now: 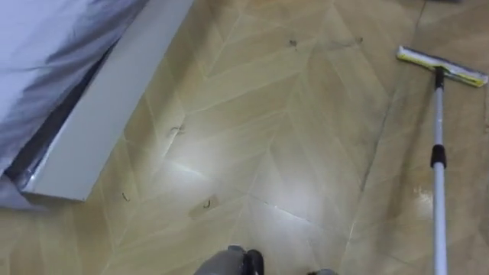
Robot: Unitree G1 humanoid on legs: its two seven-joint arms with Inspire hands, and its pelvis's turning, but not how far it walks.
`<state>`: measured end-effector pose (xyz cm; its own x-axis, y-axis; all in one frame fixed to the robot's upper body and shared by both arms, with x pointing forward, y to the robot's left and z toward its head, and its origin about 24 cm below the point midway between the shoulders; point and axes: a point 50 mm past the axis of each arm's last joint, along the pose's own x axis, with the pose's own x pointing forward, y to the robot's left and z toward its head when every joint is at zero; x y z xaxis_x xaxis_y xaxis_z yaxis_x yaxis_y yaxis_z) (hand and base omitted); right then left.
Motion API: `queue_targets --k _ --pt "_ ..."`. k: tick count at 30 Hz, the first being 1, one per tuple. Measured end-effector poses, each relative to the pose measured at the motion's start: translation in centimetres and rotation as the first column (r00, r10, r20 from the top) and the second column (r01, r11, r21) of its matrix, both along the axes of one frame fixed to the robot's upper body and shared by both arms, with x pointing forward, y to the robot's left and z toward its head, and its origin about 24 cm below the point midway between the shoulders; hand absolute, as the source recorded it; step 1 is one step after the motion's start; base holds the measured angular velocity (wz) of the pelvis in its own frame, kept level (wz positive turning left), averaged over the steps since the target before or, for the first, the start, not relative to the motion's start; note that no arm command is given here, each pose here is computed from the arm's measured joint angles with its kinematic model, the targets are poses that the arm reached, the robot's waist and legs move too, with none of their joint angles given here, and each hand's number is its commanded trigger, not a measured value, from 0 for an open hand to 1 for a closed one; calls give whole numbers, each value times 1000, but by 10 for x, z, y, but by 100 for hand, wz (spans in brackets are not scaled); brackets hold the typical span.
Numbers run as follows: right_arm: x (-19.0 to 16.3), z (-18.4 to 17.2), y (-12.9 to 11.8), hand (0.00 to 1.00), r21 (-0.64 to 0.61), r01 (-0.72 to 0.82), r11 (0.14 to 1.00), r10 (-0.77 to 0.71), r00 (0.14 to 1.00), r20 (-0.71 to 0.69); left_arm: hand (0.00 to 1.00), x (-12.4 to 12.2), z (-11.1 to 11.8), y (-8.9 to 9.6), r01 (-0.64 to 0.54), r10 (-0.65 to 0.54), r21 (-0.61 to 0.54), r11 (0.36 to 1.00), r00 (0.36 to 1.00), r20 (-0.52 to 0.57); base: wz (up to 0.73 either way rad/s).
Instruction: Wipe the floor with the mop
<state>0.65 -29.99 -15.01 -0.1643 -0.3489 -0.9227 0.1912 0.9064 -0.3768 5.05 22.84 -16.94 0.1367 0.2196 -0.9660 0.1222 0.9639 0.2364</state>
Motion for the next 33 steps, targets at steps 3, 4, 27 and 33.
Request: queue_targets --k 3,4,27,33 --pt "-18 -5 15 100 33 -17 999 19 998 -67 0 -7 0 2 -11 12 23 1000 1000 -21 -63" --pt "-19 -7 20 100 45 -14 999 17 997 -78 0 -7 -1 1 -12 12 24 1000 1000 -24 -10" --pt "14 3 -4 100 50 -7 999 6 1000 27 0 -20 -2 -3 19 -26 -65 998 995 -100 14" --pt "-23 -10 31 100 108 -40 993 51 994 -101 0 -20 -5 -17 10 -17 -73 997 996 -93 -82"
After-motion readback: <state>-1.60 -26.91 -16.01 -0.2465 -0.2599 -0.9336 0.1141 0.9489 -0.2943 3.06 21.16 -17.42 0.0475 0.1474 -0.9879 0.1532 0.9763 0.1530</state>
